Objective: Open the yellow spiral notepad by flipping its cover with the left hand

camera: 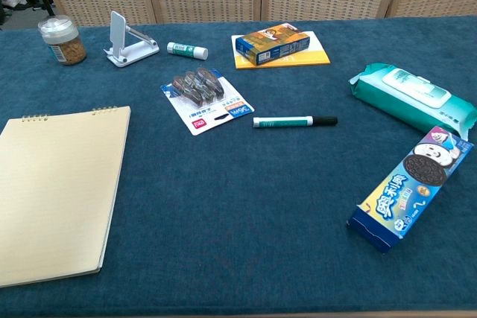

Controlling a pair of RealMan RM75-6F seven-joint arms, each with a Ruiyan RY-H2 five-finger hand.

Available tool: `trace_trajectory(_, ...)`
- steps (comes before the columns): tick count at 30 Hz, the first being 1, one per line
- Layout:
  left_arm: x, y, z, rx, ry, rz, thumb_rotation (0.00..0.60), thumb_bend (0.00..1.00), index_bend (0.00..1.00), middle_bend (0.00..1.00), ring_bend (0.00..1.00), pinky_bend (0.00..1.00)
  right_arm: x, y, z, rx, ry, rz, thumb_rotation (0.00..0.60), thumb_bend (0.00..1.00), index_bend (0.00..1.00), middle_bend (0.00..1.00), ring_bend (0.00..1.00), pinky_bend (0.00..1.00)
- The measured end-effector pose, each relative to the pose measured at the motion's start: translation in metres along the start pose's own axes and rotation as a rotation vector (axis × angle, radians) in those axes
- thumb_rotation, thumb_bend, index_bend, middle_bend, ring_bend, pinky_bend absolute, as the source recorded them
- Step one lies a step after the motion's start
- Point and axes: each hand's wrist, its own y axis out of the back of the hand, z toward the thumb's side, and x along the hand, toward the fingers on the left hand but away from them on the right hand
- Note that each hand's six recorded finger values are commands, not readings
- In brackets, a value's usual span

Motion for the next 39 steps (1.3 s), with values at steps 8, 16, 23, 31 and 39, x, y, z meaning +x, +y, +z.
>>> trace_trajectory(8,-0.004,-0.006,0.007,-0.002,-0.047,-0.049,0.600,0.00,0.00,0.00,0.00,0.00,0.001,0.000,0.000,-0.010,0.004,0.001,0.600,0.00,0.12,0.00,0.00,0.00)
trace_trajectory(16,-0.019,-0.040,0.039,0.025,-0.248,-0.240,0.600,0.00,0.00,0.00,0.00,0.00,0.001,0.003,0.001,-0.031,0.003,-0.007,0.600,0.00,0.12,0.00,0.00,0.00)
trace_trajectory(23,-0.041,-0.096,0.075,0.092,-0.472,-0.407,0.600,0.00,0.00,0.00,0.00,0.00,0.002,0.003,-0.001,-0.044,-0.004,-0.004,0.600,0.00,0.12,0.00,0.00,0.00)
trace_trajectory(31,-0.055,-0.131,0.087,0.121,-0.581,-0.502,0.600,0.04,0.00,0.00,0.00,0.00,0.002,0.005,-0.004,-0.065,-0.008,-0.003,0.600,0.00,0.12,0.00,0.00,0.00)
trace_trajectory(39,-0.054,-0.142,0.085,0.135,-0.582,-0.514,0.600,0.10,0.00,0.00,0.00,0.00,0.001,0.003,-0.003,-0.068,-0.003,0.003,0.600,0.00,0.12,0.00,0.00,0.00)
